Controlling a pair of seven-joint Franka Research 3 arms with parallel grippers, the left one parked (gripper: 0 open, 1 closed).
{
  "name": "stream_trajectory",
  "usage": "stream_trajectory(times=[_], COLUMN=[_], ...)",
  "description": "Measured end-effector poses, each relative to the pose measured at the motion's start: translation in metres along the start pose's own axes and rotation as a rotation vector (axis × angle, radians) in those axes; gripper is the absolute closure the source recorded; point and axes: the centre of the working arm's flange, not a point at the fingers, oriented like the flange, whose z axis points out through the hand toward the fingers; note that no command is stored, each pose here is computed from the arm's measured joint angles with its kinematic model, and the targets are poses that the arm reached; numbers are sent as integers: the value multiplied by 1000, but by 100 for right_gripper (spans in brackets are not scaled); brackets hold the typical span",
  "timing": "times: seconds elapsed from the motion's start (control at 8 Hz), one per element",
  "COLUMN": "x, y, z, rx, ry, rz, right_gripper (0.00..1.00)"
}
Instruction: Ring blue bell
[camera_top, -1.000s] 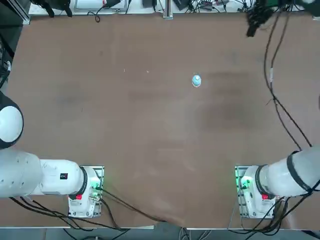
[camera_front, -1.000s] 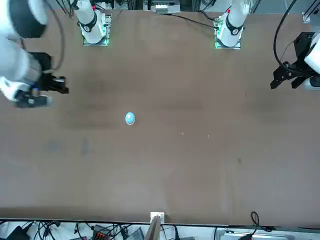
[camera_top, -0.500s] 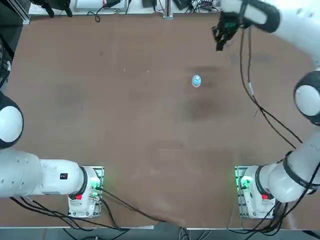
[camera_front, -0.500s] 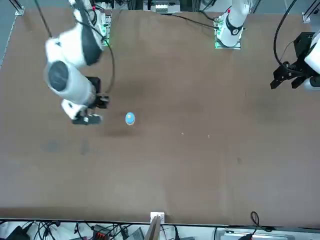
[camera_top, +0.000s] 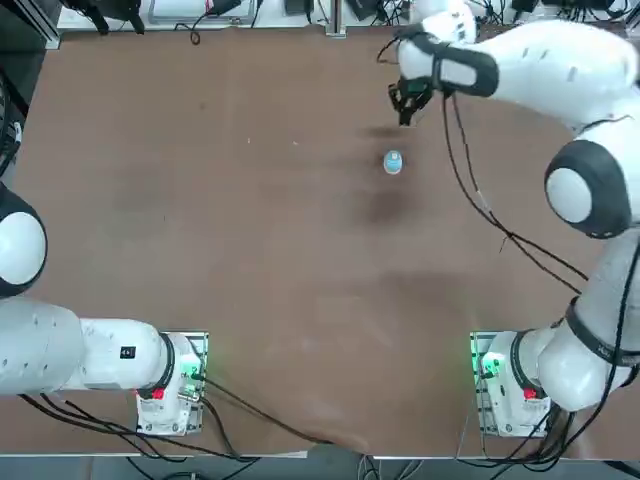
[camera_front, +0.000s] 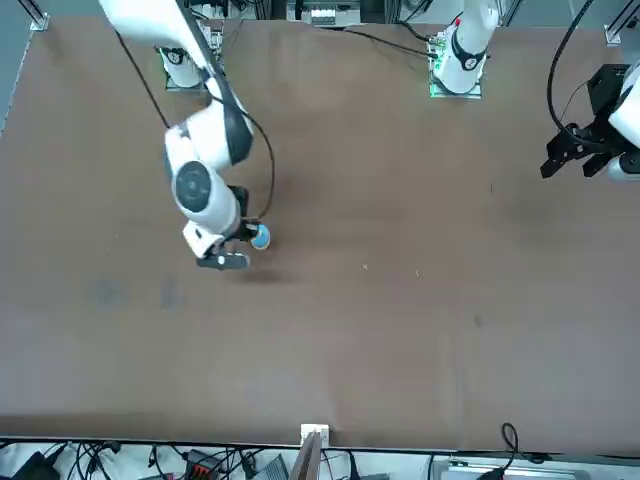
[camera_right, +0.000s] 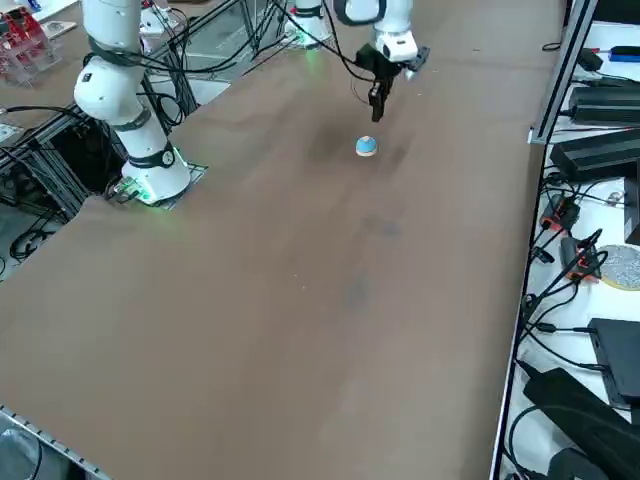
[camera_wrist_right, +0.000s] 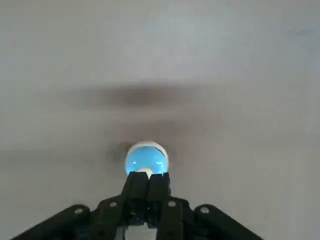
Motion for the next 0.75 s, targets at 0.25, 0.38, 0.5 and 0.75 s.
stream_trajectory(times=[0.25,0.38,0.5,0.75], x=[-9,-12,-15,-20], y=[-7,-7,-7,-7], z=[21,28,35,46], rx=[-2,0,3,3], ry=[3,8,15,18], rz=[0,-1,-1,2], right_gripper=[99,99,99,99])
